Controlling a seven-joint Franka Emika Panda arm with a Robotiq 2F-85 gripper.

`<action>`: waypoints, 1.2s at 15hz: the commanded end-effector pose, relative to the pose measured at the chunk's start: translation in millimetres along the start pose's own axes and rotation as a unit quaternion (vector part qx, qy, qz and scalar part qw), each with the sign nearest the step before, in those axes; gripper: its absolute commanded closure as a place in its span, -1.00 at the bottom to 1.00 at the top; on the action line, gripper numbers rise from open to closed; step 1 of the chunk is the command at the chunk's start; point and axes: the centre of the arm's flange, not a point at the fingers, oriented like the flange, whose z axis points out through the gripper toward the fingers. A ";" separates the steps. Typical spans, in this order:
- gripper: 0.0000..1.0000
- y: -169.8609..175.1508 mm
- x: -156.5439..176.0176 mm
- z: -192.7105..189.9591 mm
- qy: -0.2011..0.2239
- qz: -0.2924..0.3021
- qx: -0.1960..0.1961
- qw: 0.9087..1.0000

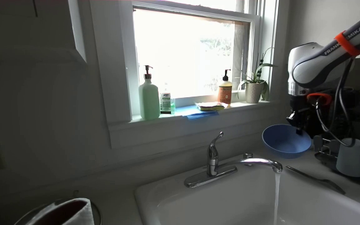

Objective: Put the blue bowl under the running water and pour out its contents into the sink twice and then put the bowl back on the sink

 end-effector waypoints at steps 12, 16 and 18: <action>0.98 93.1 76.3 70.2 -0.091 0.163 0.083 0.979; 0.98 99.0 87.7 88.9 -0.101 0.165 0.072 0.978; 0.98 99.5 92.6 98.0 -0.104 0.167 0.067 0.978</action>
